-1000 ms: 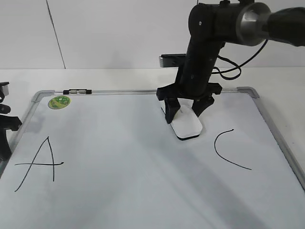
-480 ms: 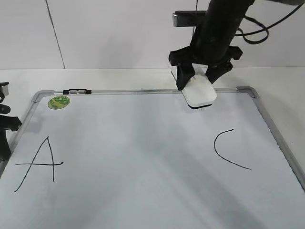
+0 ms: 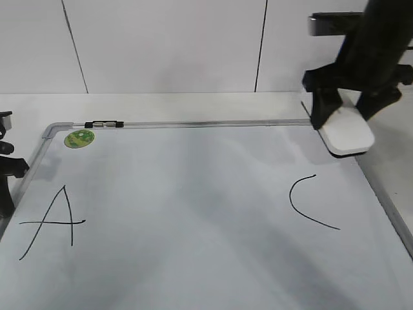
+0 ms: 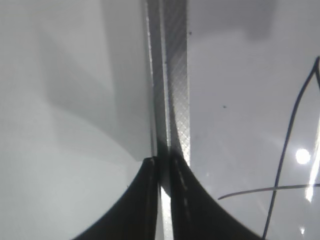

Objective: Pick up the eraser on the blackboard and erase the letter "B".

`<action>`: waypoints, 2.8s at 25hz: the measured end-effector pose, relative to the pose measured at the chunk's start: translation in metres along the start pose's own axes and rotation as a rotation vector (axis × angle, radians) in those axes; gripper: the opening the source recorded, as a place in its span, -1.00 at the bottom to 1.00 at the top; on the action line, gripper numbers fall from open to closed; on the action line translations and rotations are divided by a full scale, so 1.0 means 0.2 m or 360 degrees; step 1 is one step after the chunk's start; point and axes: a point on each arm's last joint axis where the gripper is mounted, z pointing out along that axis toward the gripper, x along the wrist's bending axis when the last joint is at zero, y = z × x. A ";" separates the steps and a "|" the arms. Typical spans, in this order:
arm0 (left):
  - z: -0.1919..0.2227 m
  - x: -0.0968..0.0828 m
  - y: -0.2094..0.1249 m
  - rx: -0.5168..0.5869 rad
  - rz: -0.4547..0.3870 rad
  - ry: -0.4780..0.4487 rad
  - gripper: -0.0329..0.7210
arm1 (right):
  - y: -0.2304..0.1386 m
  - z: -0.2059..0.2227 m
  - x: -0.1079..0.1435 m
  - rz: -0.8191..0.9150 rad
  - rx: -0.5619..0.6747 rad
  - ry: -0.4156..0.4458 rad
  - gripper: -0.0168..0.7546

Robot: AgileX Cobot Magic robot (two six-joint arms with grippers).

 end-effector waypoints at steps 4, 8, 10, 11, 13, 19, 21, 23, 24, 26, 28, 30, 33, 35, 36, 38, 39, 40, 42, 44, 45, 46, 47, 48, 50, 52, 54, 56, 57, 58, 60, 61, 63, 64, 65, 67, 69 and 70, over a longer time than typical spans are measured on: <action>0.00 0.00 0.00 0.0000 0.0000 0.0000 -0.84 | -0.14 -0.02 -0.15 0.0139 0.0069 -0.0033 0.50; 0.00 0.00 0.00 0.0003 0.0000 -0.0001 -0.84 | -0.32 0.00 -0.25 0.0246 0.0179 -0.0052 0.50; 0.00 0.00 0.00 0.0007 0.0000 -0.0001 -0.84 | -0.41 0.02 -0.28 0.0281 0.0241 -0.0056 0.50; 0.00 0.00 0.00 0.0007 0.0000 -0.0001 -0.84 | -0.44 0.02 -0.29 0.0297 0.0253 -0.0057 0.50; 0.00 0.00 0.00 0.0007 0.0000 -0.0001 -0.84 | -0.50 0.03 -0.29 0.0299 0.0283 -0.0050 0.50; 0.00 0.00 -0.01 0.0020 -0.0002 -0.0006 -0.84 | -0.45 0.05 -0.27 0.0199 0.0117 0.0052 0.50; 0.00 0.00 -0.01 0.0026 -0.0003 -0.0009 -0.84 | -0.43 0.09 -0.27 0.0173 0.0121 0.0072 0.50; 0.00 0.00 -0.01 0.0028 -0.0003 -0.0010 -0.84 | -0.42 0.15 -0.28 0.0156 0.0148 0.0079 0.50; 0.00 0.00 -0.01 0.0031 -0.0003 -0.0010 -0.84 | -0.41 0.18 -0.28 0.0147 0.0169 0.0081 0.50; 0.00 0.00 -0.01 0.0031 -0.0005 -0.0012 -0.84 | -0.40 0.24 -0.29 0.0142 0.0203 0.0094 0.50; 0.00 0.00 -0.01 0.0031 -0.0005 -0.0012 -0.84 | -0.38 0.26 -0.30 0.0135 0.0213 0.0117 0.50; 0.00 0.00 -0.01 0.0031 -0.0005 -0.0012 -0.84 | -0.35 0.27 -0.32 0.0146 0.0198 0.0134 0.50; 0.00 0.00 -0.01 0.0031 -0.0007 -0.0015 -0.84 | -0.34 0.28 -0.36 0.0185 0.0190 0.0153 0.50; 0.00 0.00 -0.01 0.0031 -0.0007 -0.0015 -0.84 | -0.33 0.29 -0.37 0.0188 0.0203 0.0157 0.50; 0.00 0.00 -0.01 0.0031 -0.0007 -0.0015 -0.84 | -0.33 0.29 -0.37 0.0178 0.0205 0.0158 0.50; 0.00 0.00 -0.01 0.0031 -0.0007 -0.0015 -0.84 | -0.33 0.29 -0.37 0.0163 0.0202 0.0162 0.50; 0.00 0.00 -0.01 0.0031 -0.0007 -0.0015 -0.84 | -0.33 0.29 -0.37 0.0160 0.0202 0.0164 0.50; 0.00 0.00 -0.01 0.0031 -0.0007 -0.0015 -0.84 | -0.33 0.29 -0.37 0.0160 0.0202 0.0164 0.50; 0.00 0.00 -0.01 0.0031 -0.0007 -0.0015 -0.84 | -0.33 0.29 -0.37 0.0161 0.0200 0.0170 0.50; 0.00 0.00 -0.01 0.0031 -0.0007 -0.0015 -0.84 | -0.33 0.29 -0.37 0.0160 0.0199 0.0173 0.50; 0.00 0.00 -0.01 0.0031 -0.0007 -0.0015 -0.84 | -0.33 0.29 -0.37 0.0161 0.0199 0.0176 0.50; 0.00 0.00 -0.01 0.0031 -0.0007 -0.0015 -0.84 | -0.33 0.29 -0.37 0.0163 0.0198 0.0178 0.50; 0.00 0.00 -0.01 0.0031 -0.0007 -0.0015 -0.84 | -0.33 0.29 -0.37 0.0163 0.0198 0.0179 0.50; 0.00 0.00 -0.01 0.0031 -0.0007 -0.0015 -0.84 | -0.33 0.29 -0.37 0.0165 0.0198 0.0181 0.50; 0.00 0.00 -0.01 0.0031 -0.0007 -0.0015 -0.84 | -0.33 0.32 -0.37 0.0168 0.0216 0.0183 0.50; 0.00 0.00 -0.01 0.0030 -0.0009 -0.0017 -0.84 | -0.33 0.35 -0.37 0.0171 0.0246 0.0191 0.50; 0.00 -0.01 -0.01 0.0030 -0.0011 -0.0020 -0.84 | -0.33 0.38 -0.37 0.0178 0.0270 0.0200 0.50; 0.00 -0.01 -0.01 0.0030 -0.0011 -0.0020 -0.84 | -0.32 0.39 -0.37 0.0175 0.0275 0.0204 0.50; 0.00 -0.01 -0.01 0.0030 -0.0011 -0.0020 -0.84 | -0.32 0.39 -0.37 0.0171 0.0275 0.0204 0.50; 0.00 -0.01 -0.01 0.0030 -0.0011 -0.0020 -0.84 | -0.32 0.39 -0.37 0.0170 0.0274 0.0207 0.50; 0.00 -0.01 -0.01 0.0030 -0.0011 -0.0020 -0.84 | -0.32 0.39 -0.37 0.0166 0.0273 0.0207 0.50; 0.00 -0.01 -0.01 0.0030 -0.0011 -0.0020 -0.84 | -0.32 0.39 -0.37 0.0165 0.0273 0.0208 0.50; 0.00 -0.01 -0.01 0.0030 -0.0011 -0.0020 -0.84 | -0.32 0.39 -0.37 0.0163 0.0273 0.0208 0.50; 0.00 -0.01 -0.01 0.0030 -0.0011 -0.0020 -0.84 | -0.32 0.39 -0.37 0.0163 0.0273 0.0208 0.50; 0.00 -0.01 -0.01 0.0030 -0.0011 -0.0020 -0.84 | -0.32 0.39 -0.37 0.0162 0.0276 0.0209 0.50; 0.00 -0.01 -0.01 0.0030 -0.0012 -0.0022 -0.84 | -0.32 0.39 -0.37 0.0162 0.0276 0.0209 0.56; 0.00 -0.01 -0.01 0.0030 -0.0012 -0.0022 -0.84 | -0.32 0.38 -0.37 0.0162 0.0278 0.0210 0.65; 0.00 -0.01 -0.01 0.0030 -0.0012 -0.0022 -0.84 | -0.32 0.38 -0.37 0.0164 0.0279 0.0212 0.70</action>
